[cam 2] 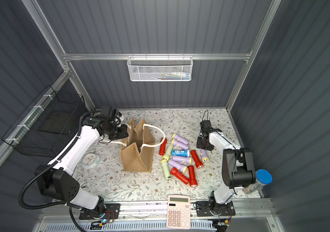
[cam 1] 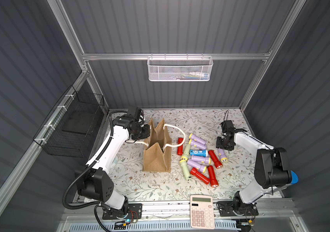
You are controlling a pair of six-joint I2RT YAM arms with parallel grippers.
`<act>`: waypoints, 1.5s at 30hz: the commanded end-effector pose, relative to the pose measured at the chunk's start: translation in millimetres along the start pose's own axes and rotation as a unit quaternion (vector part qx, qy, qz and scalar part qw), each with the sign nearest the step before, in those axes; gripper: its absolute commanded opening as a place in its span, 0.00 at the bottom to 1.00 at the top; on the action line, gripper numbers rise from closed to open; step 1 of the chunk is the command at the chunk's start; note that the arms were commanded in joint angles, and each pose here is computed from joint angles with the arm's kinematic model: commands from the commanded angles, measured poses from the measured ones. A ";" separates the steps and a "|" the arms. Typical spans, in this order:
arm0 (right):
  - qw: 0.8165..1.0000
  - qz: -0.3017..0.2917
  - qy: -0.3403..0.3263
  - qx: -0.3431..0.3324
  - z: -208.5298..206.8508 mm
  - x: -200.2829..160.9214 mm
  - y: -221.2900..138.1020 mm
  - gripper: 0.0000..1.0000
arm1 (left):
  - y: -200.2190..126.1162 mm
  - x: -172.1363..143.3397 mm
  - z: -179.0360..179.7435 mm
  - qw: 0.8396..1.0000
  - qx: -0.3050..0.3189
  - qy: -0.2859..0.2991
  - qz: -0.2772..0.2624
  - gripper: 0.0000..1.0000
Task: Put the flashlights into the tote bags
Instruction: Pick up the flashlight from the center of the board.
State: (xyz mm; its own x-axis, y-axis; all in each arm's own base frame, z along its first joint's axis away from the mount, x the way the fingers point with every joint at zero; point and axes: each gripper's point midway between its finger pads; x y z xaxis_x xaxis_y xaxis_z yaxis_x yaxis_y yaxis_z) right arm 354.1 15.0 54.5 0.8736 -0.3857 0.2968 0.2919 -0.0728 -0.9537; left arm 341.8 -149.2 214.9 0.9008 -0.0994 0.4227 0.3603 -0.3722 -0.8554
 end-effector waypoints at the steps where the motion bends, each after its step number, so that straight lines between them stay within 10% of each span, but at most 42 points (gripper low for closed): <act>1: 1.000 0.003 -0.008 -0.012 -2.1 3.3 3.0 0.53 | -2.6 -3.0 -9.0 1.000 -0.022 0.000 0.002 0.00; 20: 0.998 0.025 -0.029 -0.053 -10.6 -1.3 40.2 0.60 | -6.0 6.1 -17.7 0.999 -0.042 -0.004 -0.014 0.00; 45: 0.999 -0.034 -0.036 -0.009 5.6 22.9 -6.1 0.21 | -2.7 8.9 -50.1 0.991 -0.120 -0.028 -0.046 0.00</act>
State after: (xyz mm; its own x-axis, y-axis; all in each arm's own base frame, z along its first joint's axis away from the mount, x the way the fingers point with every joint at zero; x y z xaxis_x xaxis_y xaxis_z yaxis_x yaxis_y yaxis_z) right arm 364.4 2.2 35.4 0.8976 -0.3211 0.3019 0.2635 -0.1580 -0.9516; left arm 339.8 -183.8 224.8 0.8914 -0.0053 0.4531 0.3773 -0.5450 -0.7488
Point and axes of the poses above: each gripper's point midway between its finger pads, its own y axis out along the fingers, its own z axis along the line the jaws close on, x = y × z, and after that the axes turned 10 degrees about y, right-handed
